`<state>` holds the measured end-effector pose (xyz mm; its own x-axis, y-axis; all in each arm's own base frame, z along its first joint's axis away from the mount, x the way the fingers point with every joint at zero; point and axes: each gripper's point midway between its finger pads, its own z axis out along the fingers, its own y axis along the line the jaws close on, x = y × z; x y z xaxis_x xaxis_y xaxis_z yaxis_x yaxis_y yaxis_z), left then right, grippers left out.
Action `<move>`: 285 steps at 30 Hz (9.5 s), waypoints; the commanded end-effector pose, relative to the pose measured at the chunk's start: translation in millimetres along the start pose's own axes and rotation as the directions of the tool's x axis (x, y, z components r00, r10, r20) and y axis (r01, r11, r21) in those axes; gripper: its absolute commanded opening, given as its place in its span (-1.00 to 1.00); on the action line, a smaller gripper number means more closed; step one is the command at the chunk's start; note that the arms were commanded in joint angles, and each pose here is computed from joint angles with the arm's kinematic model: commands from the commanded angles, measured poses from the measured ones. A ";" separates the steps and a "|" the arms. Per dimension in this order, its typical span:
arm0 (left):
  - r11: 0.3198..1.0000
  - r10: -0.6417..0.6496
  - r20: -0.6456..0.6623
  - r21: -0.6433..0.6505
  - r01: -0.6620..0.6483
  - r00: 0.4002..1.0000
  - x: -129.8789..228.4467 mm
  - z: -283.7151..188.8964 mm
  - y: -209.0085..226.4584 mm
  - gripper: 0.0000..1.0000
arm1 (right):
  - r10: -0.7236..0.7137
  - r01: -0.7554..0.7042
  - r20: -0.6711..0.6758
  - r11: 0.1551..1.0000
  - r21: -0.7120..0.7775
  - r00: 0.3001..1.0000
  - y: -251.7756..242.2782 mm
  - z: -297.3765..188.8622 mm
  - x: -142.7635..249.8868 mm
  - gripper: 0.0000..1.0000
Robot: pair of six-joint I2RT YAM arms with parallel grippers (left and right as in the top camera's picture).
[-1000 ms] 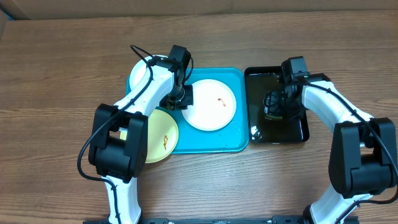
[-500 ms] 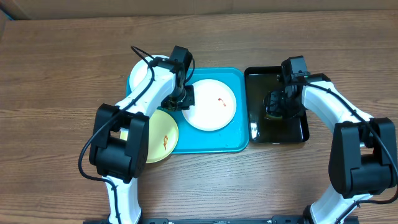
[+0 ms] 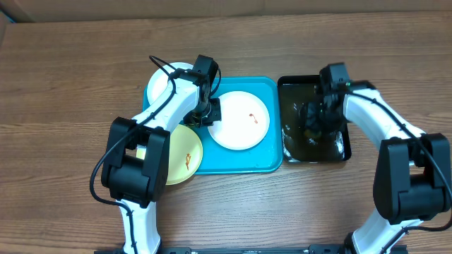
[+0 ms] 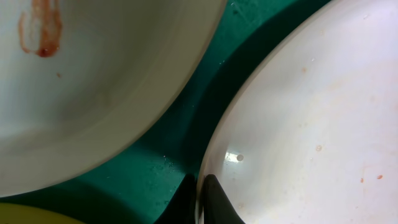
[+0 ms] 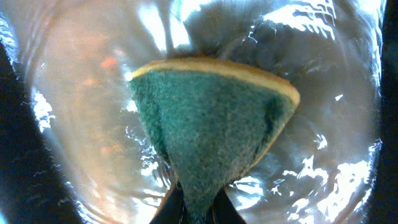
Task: Clean dirty plates on tray and stack at the side
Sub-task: 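Dip and rub the sponge in the water with the right gripper, then scrub the held white plate with the sponge in the right gripper, then return the sponge to the black tray and raise the right arm, then lift the white plate with the left gripper and carry it leftward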
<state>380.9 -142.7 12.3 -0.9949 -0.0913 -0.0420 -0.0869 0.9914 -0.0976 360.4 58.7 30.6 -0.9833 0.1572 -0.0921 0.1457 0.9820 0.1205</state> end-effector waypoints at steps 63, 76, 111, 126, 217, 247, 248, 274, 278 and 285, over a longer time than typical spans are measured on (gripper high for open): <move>0.998 0.027 -0.022 0.055 -0.026 0.999 3.5 7.5 -12.0 -0.92 | -0.514 0.470 0.264 0.856 0.214 0.816 145.6 -66.6 -13.5 -0.93; 0.998 0.027 -0.027 0.053 -0.025 0.999 4.8 7.5 -11.4 -0.91 | -0.542 0.515 0.162 0.838 0.180 0.825 157.5 -7.5 -1.6 -0.67; 0.998 0.026 -0.034 0.050 -0.025 0.999 6.5 7.5 -10.6 -0.88 | -0.552 0.512 0.215 0.831 0.215 0.805 153.4 -21.1 -15.6 -0.93; 0.999 0.024 -0.054 0.041 -0.022 0.998 11.3 7.3 -8.2 -0.92 | -0.549 0.513 0.137 0.828 0.226 0.825 148.4 35.2 -13.0 -0.93; 0.997 0.059 -0.010 0.051 -0.058 0.998 -15.6 -48.5 -15.1 -0.92 | 0.187 -0.164 0.213 0.979 -0.123 0.959 -99.5 -130.4 -93.1 1.00; 0.997 0.050 0.199 0.051 -0.062 0.979 -54.3 -139.7 -55.7 -0.92 | 0.187 -0.164 0.213 0.979 -0.123 0.959 -99.5 -130.4 -93.1 1.00; 0.996 0.059 0.206 0.048 -0.070 0.977 -53.2 -139.5 -60.9 -0.92 | 0.187 -0.164 0.213 0.979 -0.123 0.959 -99.5 -130.4 -93.1 1.00; 0.938 0.306 0.568 -0.319 -0.138 0.764 -33.6 -170.7 -155.6 -0.92 | 0.187 -0.164 0.213 0.979 -0.123 0.959 -99.5 -130.4 -93.1 1.00; 0.913 0.362 0.612 -0.386 -0.133 0.703 -28.0 -182.5 -166.9 -0.92 | 0.187 -0.164 0.213 0.979 -0.123 0.959 -99.5 -130.4 -93.1 1.00; 0.854 0.472 0.670 -0.508 -0.110 0.572 -7.6 -207.5 -191.5 -0.92 | 0.187 -0.164 0.213 0.979 -0.123 0.959 -99.5 -130.4 -93.1 1.00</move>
<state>395.4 -308.5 211.3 -0.6708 0.3007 -0.6779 0.0795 0.9380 0.3374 420.7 -66.9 150.3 -0.8975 0.3578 -0.2577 0.2925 0.9204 0.2595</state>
